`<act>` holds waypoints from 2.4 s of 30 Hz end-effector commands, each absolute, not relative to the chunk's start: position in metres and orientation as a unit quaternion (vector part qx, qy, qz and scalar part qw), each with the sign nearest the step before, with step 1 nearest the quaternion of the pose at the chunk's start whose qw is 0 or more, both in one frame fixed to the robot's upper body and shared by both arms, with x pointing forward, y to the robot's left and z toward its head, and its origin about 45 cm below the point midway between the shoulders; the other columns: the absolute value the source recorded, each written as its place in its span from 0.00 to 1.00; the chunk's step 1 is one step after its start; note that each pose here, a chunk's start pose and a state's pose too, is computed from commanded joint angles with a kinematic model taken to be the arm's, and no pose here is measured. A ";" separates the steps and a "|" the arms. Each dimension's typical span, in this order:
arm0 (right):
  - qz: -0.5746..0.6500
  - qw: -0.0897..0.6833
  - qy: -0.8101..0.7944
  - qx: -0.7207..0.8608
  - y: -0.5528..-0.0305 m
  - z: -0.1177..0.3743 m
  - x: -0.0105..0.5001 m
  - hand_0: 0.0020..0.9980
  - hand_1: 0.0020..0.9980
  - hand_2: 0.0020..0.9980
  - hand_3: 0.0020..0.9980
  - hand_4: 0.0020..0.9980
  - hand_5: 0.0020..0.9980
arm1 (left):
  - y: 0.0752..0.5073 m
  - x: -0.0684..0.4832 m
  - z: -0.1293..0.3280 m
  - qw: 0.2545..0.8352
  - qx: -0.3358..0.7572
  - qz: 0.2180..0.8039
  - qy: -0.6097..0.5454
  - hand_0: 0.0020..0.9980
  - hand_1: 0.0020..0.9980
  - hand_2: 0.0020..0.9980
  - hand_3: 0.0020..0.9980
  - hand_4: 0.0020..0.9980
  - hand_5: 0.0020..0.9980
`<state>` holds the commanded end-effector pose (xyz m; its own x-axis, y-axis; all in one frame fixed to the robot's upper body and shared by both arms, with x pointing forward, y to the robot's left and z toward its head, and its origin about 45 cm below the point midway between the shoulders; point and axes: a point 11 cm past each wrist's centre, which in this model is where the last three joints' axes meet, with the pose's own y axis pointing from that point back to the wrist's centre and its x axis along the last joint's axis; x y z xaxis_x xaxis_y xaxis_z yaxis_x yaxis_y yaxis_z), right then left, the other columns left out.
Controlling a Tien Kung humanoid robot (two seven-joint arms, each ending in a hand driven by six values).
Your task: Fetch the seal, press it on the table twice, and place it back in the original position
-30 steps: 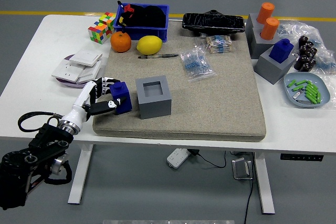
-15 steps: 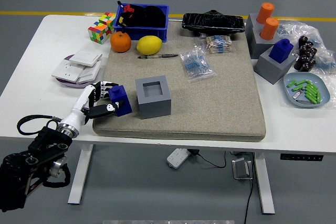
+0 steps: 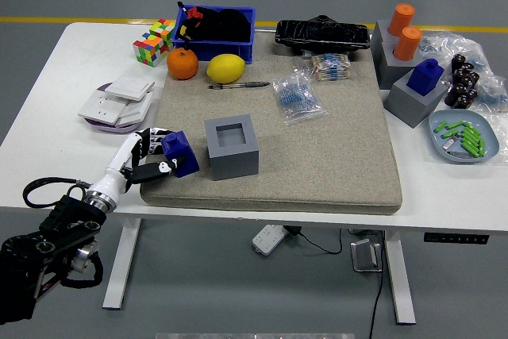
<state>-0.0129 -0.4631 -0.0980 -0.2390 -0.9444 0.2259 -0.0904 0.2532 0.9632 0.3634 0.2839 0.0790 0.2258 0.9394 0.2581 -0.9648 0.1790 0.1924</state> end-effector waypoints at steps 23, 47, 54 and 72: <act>-0.459 0.468 -0.639 0.403 -0.463 -0.098 -0.015 0.74 0.69 0.66 0.62 0.74 0.52 | 0.281 0.368 0.087 0.768 0.147 0.621 -0.047 0.67 0.48 0.41 0.55 0.65 0.00; -0.459 0.463 -0.644 0.400 -0.465 -0.097 -0.015 0.74 0.69 0.66 0.62 0.74 0.53 | 0.241 0.423 0.204 0.810 0.064 0.561 -0.160 0.67 0.48 0.41 0.55 0.66 0.00; -0.459 0.464 -0.643 0.401 -0.465 -0.097 -0.014 0.74 0.69 0.66 0.62 0.73 0.53 | 0.212 0.418 0.188 0.834 0.088 0.523 -0.151 0.67 0.48 0.41 0.55 0.67 0.00; -0.457 0.463 -0.644 0.401 -0.467 -0.096 -0.012 0.74 0.69 0.66 0.62 0.73 0.52 | 0.200 0.419 0.168 0.840 0.126 0.505 -0.152 0.66 0.48 0.41 0.55 0.68 0.00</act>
<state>-0.0123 -0.4667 -0.0963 -0.2483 -0.9409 0.2305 -0.0936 0.2602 0.9610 0.4188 0.1996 0.1677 0.4428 0.8108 0.3828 -0.8873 0.4576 0.0573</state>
